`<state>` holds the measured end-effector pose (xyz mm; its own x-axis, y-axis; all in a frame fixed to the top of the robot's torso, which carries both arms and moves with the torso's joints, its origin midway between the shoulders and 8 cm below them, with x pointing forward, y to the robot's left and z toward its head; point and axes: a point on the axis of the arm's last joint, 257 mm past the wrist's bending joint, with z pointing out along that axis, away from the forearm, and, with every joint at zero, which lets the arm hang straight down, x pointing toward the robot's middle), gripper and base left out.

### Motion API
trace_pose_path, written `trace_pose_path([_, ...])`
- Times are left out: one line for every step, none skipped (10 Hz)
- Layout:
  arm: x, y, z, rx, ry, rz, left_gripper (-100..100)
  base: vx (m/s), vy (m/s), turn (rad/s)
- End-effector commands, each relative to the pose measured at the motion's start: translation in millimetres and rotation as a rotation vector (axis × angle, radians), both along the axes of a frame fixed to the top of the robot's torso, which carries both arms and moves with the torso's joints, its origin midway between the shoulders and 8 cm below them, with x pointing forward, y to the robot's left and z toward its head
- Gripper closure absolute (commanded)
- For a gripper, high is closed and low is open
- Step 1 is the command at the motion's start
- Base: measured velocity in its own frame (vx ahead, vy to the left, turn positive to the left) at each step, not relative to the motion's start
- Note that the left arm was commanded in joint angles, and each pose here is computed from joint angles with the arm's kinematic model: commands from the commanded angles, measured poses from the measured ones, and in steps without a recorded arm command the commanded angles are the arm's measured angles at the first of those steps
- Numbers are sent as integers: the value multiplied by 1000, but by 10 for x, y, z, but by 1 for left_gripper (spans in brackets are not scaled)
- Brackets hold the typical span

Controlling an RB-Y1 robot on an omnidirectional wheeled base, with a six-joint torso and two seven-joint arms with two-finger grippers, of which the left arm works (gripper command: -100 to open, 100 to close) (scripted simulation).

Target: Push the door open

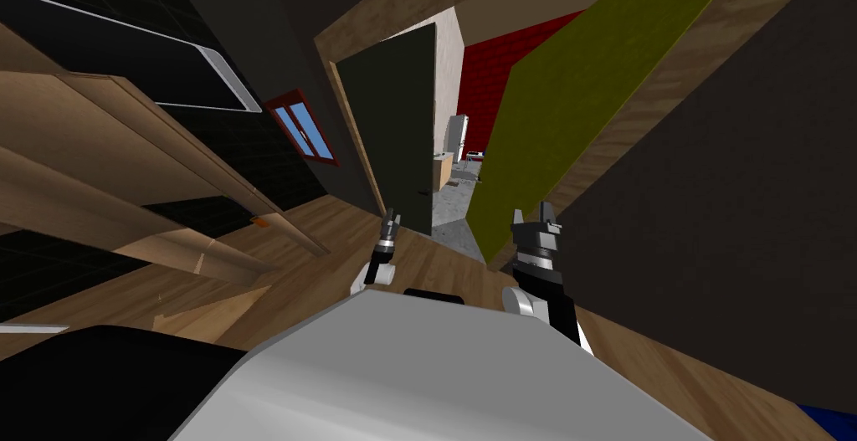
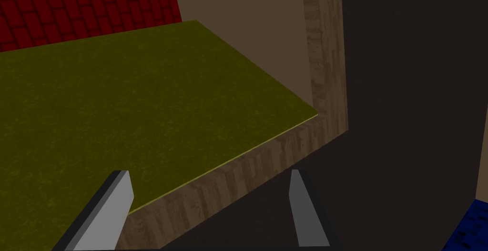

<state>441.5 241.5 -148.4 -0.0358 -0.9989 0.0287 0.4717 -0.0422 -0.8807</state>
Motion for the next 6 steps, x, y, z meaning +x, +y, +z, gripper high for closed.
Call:
trace_pose_path([53,-55,-135,3,22,-15,-100,102,44,-6])
trace_pose_path([85,-92,-211,4,36,-24,-100,102,55,-6])
trace_pose_path([118,-126,-319,6,56,-32,-100,110,53,-12])
trace_pose_path([148,-162,-403,9,71,-41,-100,103,54,-9])
trace_pose_path([175,-200,-455,11,80,-51,-100,89,54,-5])
trace_pose_path([176,-197,-487,11,86,-50,-100,58,30,-6])
